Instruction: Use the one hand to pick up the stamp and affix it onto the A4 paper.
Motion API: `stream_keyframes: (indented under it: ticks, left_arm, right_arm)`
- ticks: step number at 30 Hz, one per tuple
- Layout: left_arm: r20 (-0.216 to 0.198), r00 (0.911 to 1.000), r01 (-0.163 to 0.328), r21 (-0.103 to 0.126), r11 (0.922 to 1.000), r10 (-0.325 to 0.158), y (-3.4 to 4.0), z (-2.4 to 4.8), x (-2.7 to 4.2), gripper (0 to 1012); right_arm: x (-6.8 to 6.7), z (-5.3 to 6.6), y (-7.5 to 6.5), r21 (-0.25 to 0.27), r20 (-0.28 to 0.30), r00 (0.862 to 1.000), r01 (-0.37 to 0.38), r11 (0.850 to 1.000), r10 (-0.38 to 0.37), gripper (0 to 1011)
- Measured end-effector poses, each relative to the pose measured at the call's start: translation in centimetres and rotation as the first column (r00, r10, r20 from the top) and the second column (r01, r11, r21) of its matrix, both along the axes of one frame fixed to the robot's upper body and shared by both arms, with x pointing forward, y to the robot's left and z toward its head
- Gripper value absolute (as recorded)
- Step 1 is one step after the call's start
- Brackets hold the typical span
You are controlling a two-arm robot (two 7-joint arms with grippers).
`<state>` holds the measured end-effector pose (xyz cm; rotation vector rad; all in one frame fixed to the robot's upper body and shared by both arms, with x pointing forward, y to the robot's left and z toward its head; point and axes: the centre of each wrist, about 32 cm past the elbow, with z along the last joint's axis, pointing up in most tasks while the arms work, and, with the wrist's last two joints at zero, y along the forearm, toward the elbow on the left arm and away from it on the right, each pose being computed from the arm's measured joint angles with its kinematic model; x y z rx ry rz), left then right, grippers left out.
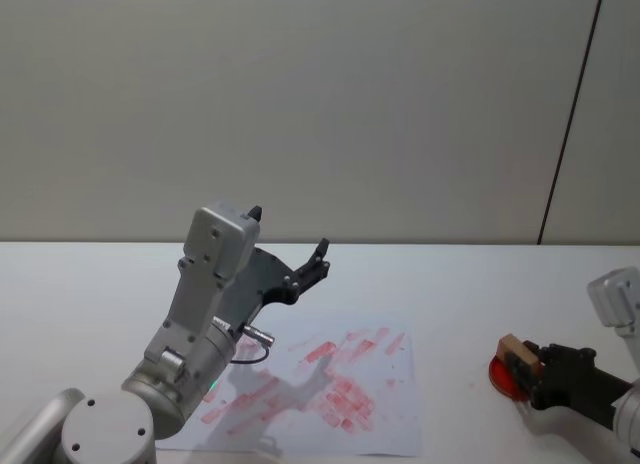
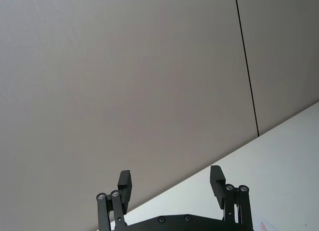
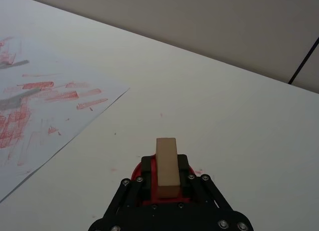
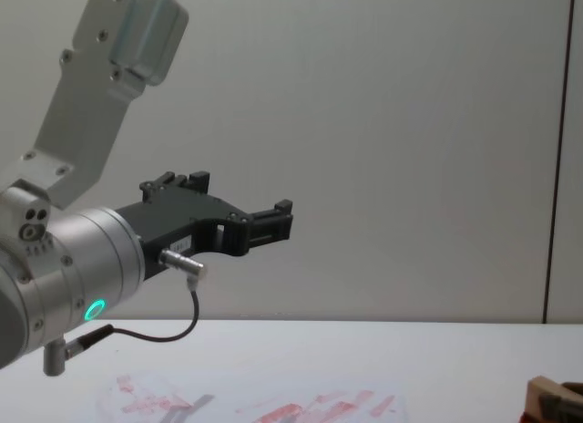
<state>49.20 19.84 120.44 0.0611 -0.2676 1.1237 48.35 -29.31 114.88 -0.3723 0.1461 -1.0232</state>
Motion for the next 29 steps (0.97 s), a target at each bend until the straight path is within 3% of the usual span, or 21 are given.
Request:
stream_keyframes:
  ticks: [5, 7, 8, 13, 17, 25, 29]
  left_arm:
    - [0.0, 1.0, 0.0, 0.0, 1.0, 0.0, 0.0, 0.0, 0.0, 1002]
    - [0.0, 1.0, 0.0, 0.0, 1.0, 0.0, 0.0, 0.0, 0.0, 1003]
    - [0.0, 1.0, 0.0, 0.0, 1.0, 0.0, 0.0, 0.0, 0.0, 1002]
    - [0.0, 1.0, 0.0, 0.0, 1.0, 0.0, 0.0, 0.0, 0.0, 1002]
    - [0.0, 1.0, 0.0, 0.0, 1.0, 0.0, 0.0, 0.0, 0.0, 1002]
    - [0.0, 1.0, 0.0, 0.0, 1.0, 0.0, 0.0, 0.0, 0.0, 1002]
    - [0.0, 1.0, 0.0, 0.0, 1.0, 0.0, 0.0, 0.0, 0.0, 1002]
  right_arm:
    - [-0.1, -0.1, 0.0, 0.006, -0.001, 1.0, 0.0, 1.0, 0.0, 392]
    - [-0.1, -0.2, 0.0, 0.015, 0.004, 1.0, -0.001, 1.0, 0.001, 503]
    - [-0.1, -0.2, 0.0, 0.015, 0.004, 1.0, -0.001, 1.0, 0.001, 503]
    - [-0.2, 0.0, 0.0, 0.035, 0.034, 0.999, -0.006, 0.999, 0.005, 708]
    - [-0.3, 0.4, 0.1, 0.05, 0.077, 0.997, -0.012, 0.999, 0.008, 816]
    - [-0.4, 1.2, 0.3, 0.07, 0.132, 0.991, -0.018, 0.997, 0.008, 1001]
    - [-0.4, 1.4, 0.4, 0.076, 0.151, 0.988, -0.02, 0.997, 0.009, 1001]
